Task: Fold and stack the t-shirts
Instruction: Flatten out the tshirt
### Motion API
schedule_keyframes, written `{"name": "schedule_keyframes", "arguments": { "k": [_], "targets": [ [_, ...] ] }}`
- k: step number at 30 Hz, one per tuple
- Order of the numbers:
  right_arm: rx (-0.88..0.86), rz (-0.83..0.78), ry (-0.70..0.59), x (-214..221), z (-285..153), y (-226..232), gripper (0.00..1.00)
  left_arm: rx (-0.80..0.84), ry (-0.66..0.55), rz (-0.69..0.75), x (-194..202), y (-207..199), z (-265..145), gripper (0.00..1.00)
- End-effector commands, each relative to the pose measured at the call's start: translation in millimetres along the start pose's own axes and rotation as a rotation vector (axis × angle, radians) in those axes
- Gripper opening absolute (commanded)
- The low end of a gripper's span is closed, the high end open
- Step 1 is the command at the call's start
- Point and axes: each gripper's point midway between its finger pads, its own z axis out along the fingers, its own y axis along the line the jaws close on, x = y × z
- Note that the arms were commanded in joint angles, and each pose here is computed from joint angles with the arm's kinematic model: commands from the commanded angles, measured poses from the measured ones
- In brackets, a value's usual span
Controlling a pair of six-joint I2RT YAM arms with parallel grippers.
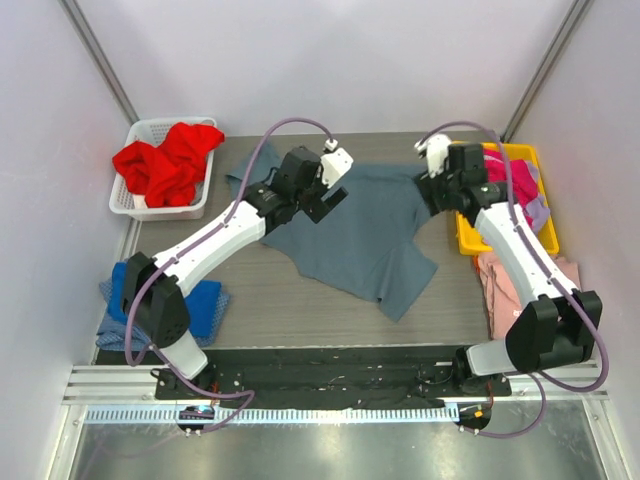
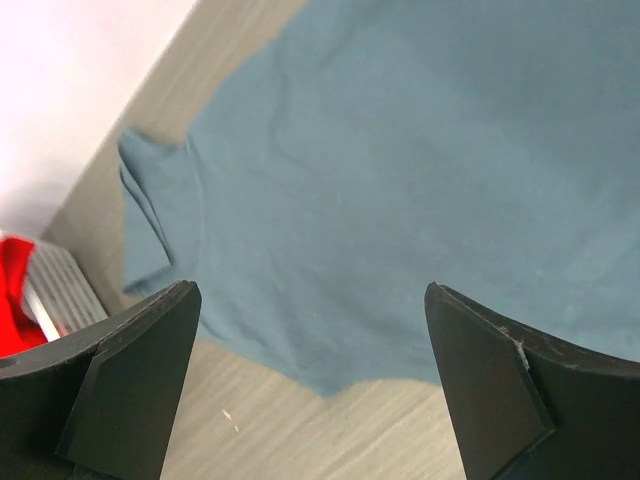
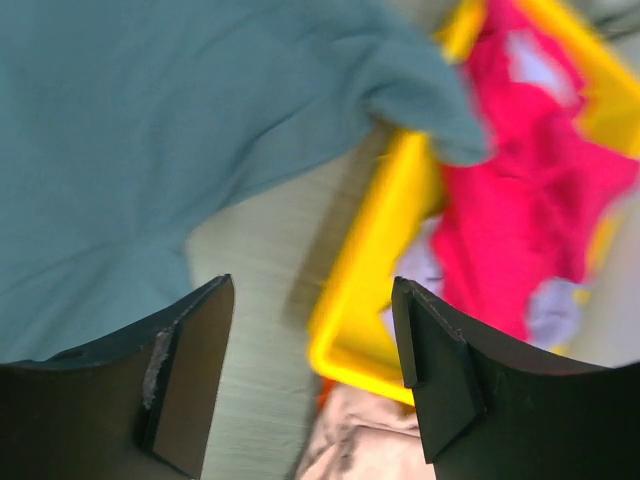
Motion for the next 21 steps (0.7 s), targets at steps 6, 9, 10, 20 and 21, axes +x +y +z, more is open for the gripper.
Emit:
{"name": "schedule_keyframes", "arguments": {
  "k": [6,9,10,20,21],
  "targets": [
    [-0.304,-0.194,0.180,95,8,122,0.70,-0.155,0.039,-0.054,29,35,-8,1.00],
    [-0.340,-0.205,0.209,108,12,135,0.70,-0.197,0.032,-0.101,34,52,-5,1.00],
    [-0.350,-0.209,0.225,113,14,138,0.69,-0.209,0.044,-0.107,38,55,-1,1.00],
    [-0.444,-0.229,0.281,145,23,175,0.69,-0.321,0.074,-0.129,52,106,10,1.00],
    [-0.452,-0.240,0.288,148,24,181,0.69,-0.325,0.078,-0.131,53,109,12,1.00]
  ]
}}
